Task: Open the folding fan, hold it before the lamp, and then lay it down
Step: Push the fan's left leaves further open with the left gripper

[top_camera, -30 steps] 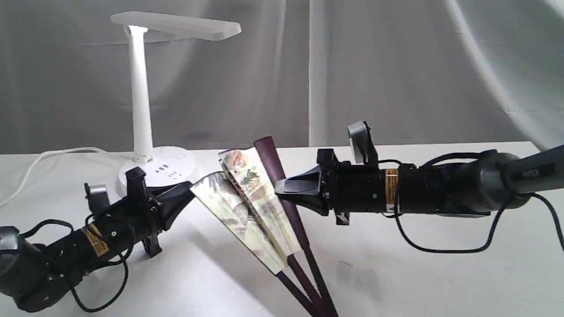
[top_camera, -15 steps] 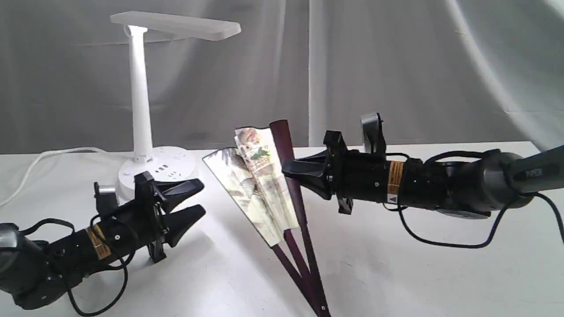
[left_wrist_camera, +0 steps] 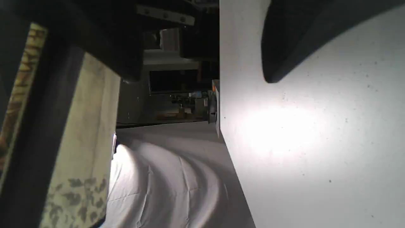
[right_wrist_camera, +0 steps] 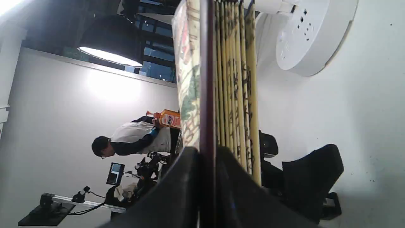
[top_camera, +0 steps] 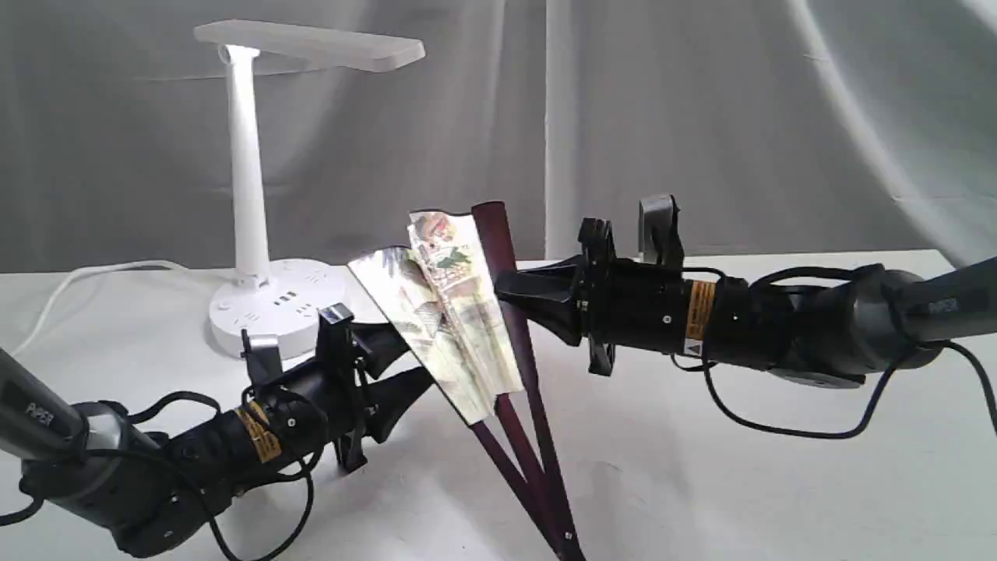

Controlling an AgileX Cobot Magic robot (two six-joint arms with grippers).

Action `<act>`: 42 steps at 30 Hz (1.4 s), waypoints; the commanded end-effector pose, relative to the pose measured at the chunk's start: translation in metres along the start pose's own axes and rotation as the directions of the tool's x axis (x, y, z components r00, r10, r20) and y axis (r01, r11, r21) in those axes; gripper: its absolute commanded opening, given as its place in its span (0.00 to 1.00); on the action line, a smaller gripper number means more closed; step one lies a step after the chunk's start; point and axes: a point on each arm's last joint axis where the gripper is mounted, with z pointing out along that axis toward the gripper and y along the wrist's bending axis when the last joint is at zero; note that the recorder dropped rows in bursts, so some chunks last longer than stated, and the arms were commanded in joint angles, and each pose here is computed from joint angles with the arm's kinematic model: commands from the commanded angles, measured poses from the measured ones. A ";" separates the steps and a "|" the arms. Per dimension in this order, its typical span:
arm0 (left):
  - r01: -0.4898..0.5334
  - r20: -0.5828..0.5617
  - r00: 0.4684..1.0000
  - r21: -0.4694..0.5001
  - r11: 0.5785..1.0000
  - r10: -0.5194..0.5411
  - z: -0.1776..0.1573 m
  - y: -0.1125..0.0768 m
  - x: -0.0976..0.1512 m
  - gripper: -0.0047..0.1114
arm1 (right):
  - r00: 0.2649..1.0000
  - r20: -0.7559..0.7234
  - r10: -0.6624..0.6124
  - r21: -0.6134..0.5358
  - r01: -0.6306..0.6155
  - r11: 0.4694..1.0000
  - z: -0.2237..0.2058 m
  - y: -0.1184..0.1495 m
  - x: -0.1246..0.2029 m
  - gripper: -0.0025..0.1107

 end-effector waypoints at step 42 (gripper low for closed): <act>-0.222 -0.105 0.969 0.009 0.975 0.222 -0.028 -0.042 -0.033 0.52 | 0.988 0.108 0.109 -0.033 -0.106 0.994 -0.007 -0.028 -0.004 0.02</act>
